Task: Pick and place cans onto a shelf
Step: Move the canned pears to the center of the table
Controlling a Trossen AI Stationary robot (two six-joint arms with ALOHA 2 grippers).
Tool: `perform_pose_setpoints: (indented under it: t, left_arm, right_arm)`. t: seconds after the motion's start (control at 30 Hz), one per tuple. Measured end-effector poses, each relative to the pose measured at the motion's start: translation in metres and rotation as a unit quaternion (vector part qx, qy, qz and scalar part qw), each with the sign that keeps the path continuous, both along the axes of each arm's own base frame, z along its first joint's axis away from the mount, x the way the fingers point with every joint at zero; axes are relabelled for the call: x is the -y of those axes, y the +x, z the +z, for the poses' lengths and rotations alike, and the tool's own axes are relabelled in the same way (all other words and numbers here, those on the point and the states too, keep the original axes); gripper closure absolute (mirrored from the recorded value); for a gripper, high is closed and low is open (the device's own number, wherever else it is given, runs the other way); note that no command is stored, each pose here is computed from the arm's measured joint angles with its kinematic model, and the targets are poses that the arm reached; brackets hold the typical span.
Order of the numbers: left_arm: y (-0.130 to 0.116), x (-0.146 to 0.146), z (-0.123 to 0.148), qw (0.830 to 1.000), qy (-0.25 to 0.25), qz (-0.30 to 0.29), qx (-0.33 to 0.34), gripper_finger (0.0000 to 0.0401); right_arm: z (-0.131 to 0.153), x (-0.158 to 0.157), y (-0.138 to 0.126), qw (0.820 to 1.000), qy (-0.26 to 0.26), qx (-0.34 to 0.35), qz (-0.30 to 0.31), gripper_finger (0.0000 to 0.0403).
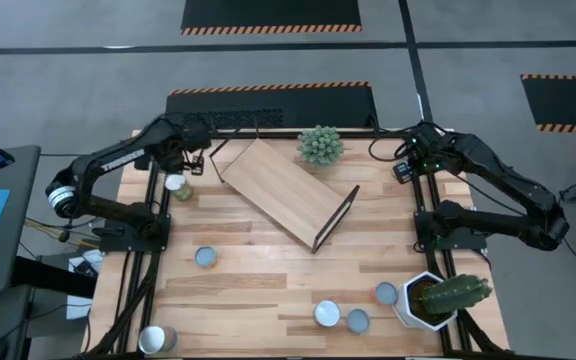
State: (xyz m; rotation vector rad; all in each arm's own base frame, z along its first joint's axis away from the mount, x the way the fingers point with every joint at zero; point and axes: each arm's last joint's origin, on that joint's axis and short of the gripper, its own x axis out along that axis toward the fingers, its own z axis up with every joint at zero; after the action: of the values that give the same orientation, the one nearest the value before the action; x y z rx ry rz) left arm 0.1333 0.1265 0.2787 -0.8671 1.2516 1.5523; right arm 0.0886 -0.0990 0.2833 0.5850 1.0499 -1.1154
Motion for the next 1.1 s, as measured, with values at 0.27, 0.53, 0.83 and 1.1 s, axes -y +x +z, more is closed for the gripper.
perform_pose_setpoints:
  t: [0.27, 0.53, 0.83, 1.1]
  left_arm:
    - [-0.028, 0.011, 0.015, 0.993, 0.075, -0.052, -0.079, 0.0401]
    - [-0.041, 0.015, -0.030, 0.977, 0.033, -0.103, -0.185, 0.0401]
    - [-0.046, 0.020, -0.048, 0.976, 0.051, -0.151, -0.150, 0.0401]
    - [-0.060, 0.044, -0.029, 0.970, 0.111, -0.212, -0.040, 0.0401]
  right_arm:
    - [0.000, 0.000, 0.000, 1.000, 0.000, 0.000, 0.000, 0.0336]
    - [0.000, 0.000, 0.000, 1.000, 0.000, 0.000, 0.000, 0.0336]
    - [0.000, 0.000, 0.000, 1.000, 0.000, 0.000, 0.001, 0.0336]
    - [0.000, 0.000, 0.000, 1.000, -0.001, -0.006, 0.012, 0.0336]
